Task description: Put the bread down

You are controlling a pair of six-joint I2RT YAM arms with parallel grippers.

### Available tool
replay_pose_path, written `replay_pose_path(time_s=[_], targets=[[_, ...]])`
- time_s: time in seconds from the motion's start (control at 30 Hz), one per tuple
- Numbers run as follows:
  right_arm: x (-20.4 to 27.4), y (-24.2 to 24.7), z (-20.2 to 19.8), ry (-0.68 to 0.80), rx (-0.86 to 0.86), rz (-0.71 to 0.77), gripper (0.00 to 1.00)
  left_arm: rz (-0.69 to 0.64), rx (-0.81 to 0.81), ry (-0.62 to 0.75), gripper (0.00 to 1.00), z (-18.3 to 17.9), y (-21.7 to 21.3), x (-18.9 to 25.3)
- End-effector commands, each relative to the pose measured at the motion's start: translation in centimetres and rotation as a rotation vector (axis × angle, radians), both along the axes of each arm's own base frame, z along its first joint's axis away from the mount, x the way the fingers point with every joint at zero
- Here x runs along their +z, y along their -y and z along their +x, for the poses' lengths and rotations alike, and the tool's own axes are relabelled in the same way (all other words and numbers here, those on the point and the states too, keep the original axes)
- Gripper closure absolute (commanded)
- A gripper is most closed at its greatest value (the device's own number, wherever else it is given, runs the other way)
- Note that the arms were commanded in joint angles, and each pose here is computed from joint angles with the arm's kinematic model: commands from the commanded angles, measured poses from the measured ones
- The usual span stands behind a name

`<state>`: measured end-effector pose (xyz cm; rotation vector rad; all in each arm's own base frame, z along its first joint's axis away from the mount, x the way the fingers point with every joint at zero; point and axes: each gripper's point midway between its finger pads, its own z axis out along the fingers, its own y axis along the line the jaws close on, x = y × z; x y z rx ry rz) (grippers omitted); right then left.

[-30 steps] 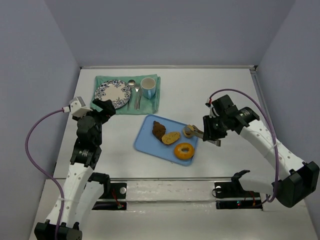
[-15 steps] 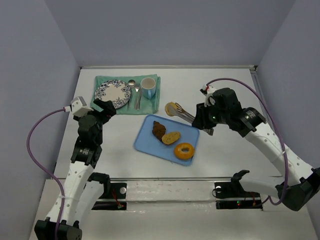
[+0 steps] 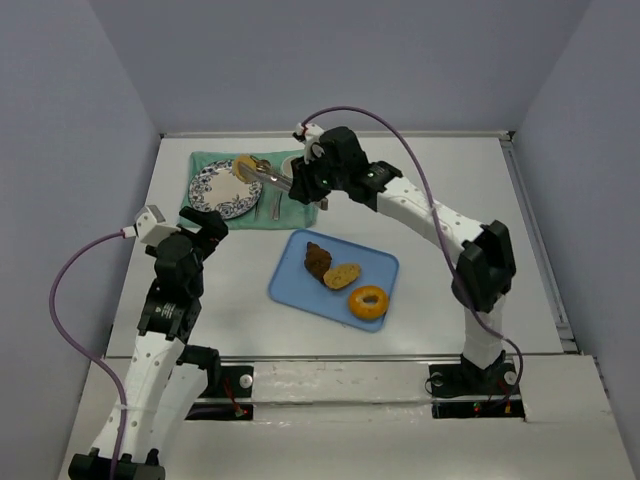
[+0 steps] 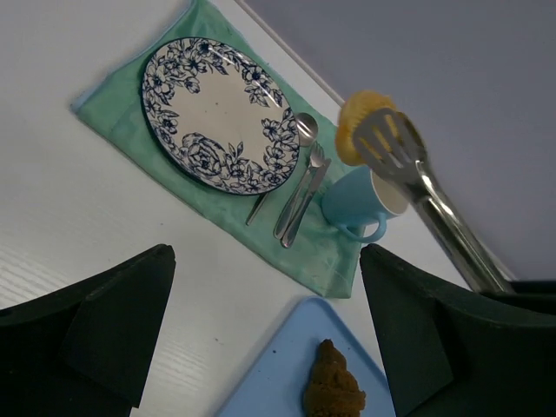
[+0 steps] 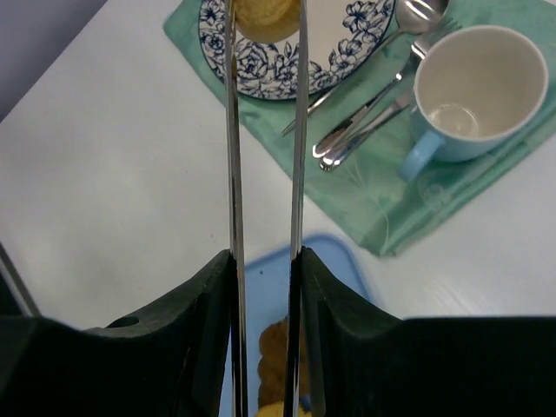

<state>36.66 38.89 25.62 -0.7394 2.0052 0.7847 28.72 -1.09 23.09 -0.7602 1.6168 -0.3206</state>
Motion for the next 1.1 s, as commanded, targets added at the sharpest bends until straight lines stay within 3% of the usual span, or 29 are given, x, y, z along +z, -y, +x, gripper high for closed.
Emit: replay_pose_path(time_s=[0.0, 0.03, 0.07, 0.23, 0.43, 0.73, 0.93, 1.07], targets=[[0.7, -4.9, 4.2, 0.094, 0.067, 0.064, 0.89, -0.048, 0.025, 0.059, 0.01, -0.7, -0.3, 1.7], [2.1, -6.1, 4.4, 0.114, 0.09, 0.086, 0.89, -0.045, 0.031, 0.049, 0.01, -0.9, -0.4, 1.4], [-0.5, -7.1, 5.2, 0.076, 0.095, 0.065, 0.88, -0.044, 0.042, 0.045, 0.01, -0.9, -0.6, 1.3], [-3.9, -9.7, 7.4, 0.065, 0.098, 0.049, 0.83, -0.042, 0.049, 0.026, 0.01, -1.0, -0.7, 0.9], [-6.2, -10.4, 7.6, 0.066, 0.092, -0.005, 0.61, -0.041, 0.049, 0.014, 0.01, -0.7, -0.7, 0.5], [-3.6, -9.9, 7.0, 0.106, 0.114, 0.006, 0.41, -0.034, 0.039, 0.009, 0.01, -0.4, -0.5, 0.5], [-1.4, -9.6, 6.7, 0.152, 0.1, 0.005, 0.41, -0.033, 0.038, 0.019, 0.01, -0.7, -0.5, 0.7], [1.6, -8.6, 6.9, 0.196, 0.045, 0.025, 0.55, -0.036, 0.044, 0.041, 0.01, -1.1, -0.7, 1.4]])
